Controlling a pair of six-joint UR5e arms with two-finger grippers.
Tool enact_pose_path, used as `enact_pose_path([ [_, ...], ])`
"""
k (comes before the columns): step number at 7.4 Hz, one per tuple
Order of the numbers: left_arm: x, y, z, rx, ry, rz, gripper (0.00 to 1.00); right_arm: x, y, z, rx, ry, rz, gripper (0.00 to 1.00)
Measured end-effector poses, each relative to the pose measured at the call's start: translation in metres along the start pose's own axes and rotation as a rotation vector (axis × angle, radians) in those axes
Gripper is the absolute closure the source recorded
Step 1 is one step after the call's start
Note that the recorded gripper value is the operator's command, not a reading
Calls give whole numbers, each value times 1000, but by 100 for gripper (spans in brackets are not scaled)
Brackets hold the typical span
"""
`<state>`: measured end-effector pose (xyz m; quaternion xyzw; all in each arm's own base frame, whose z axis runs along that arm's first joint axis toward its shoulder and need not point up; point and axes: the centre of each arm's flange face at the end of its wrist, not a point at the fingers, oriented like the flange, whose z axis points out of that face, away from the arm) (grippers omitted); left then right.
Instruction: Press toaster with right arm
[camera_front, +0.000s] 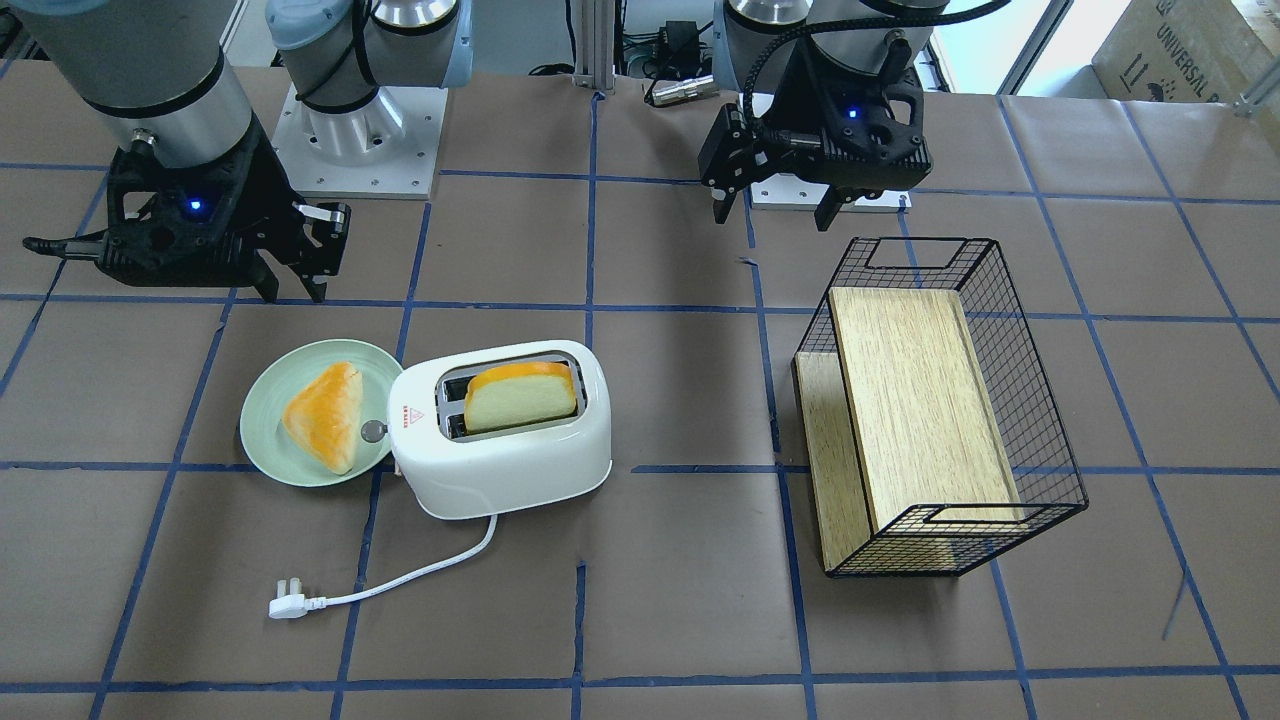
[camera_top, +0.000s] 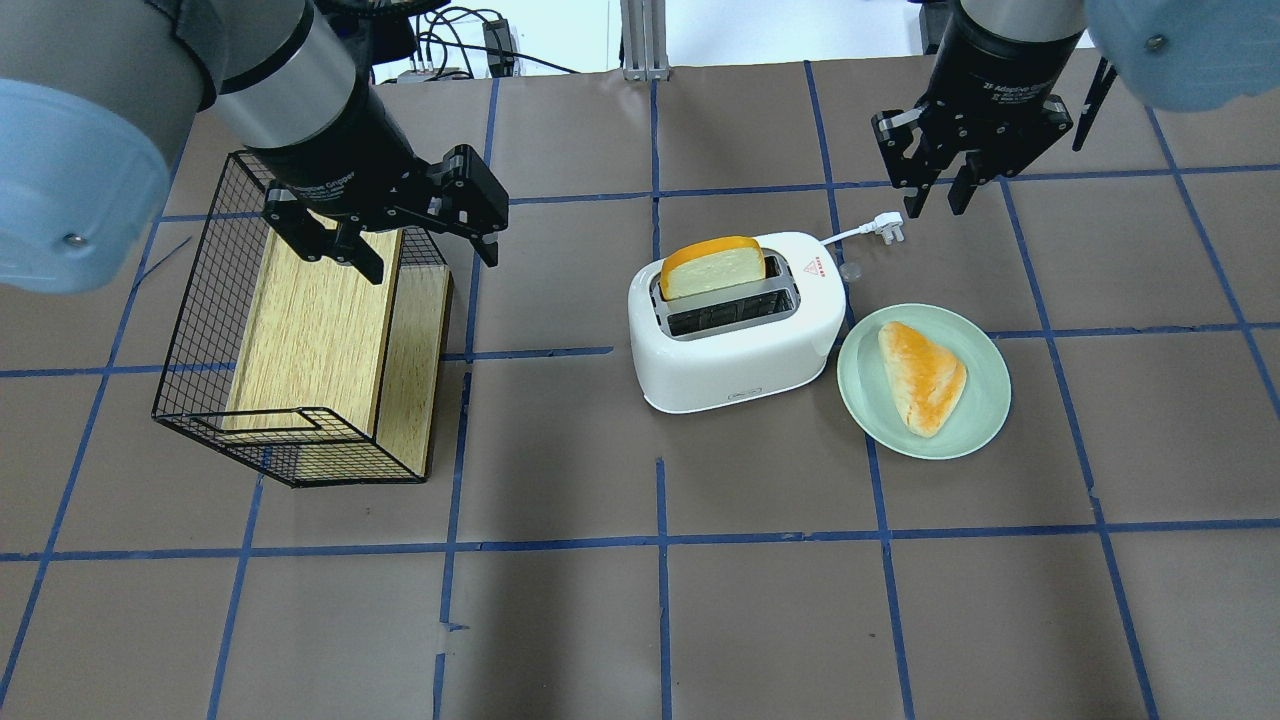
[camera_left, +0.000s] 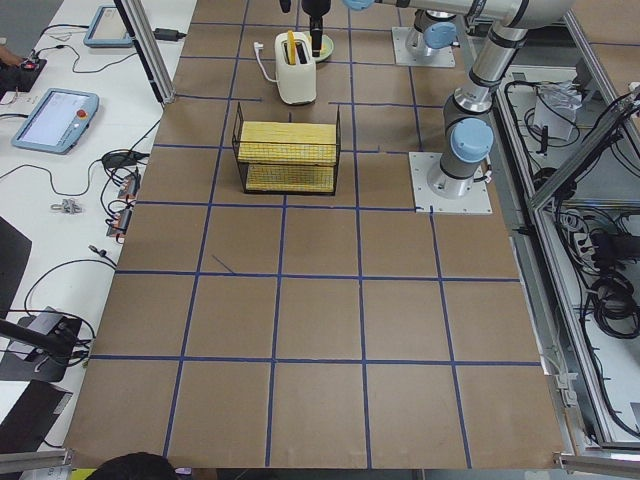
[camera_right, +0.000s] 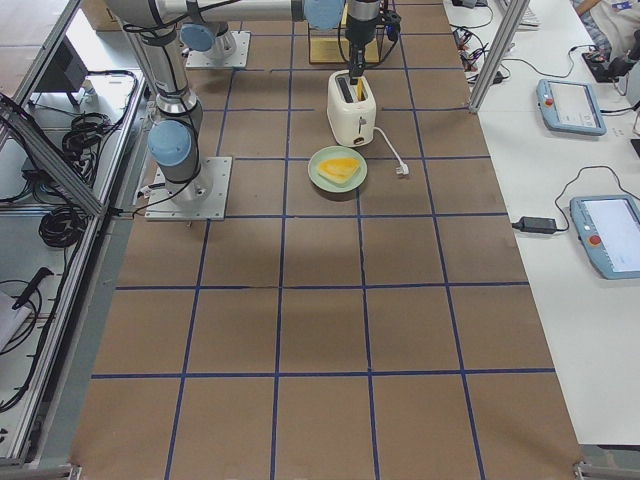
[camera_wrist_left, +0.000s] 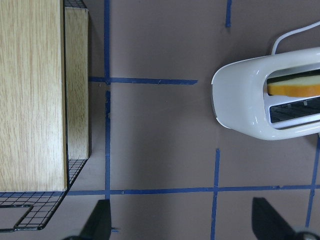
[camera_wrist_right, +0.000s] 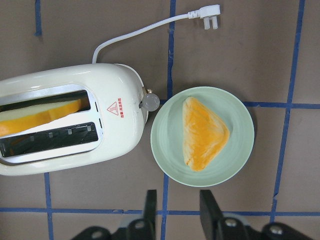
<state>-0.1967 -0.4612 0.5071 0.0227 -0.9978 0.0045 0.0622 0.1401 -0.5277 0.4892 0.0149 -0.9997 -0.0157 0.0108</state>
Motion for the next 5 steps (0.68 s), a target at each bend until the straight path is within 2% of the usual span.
enact_pose_path([
  [5, 0, 0, 0, 0, 0, 0, 0, 0, 0, -2, 4, -6, 11, 0],
])
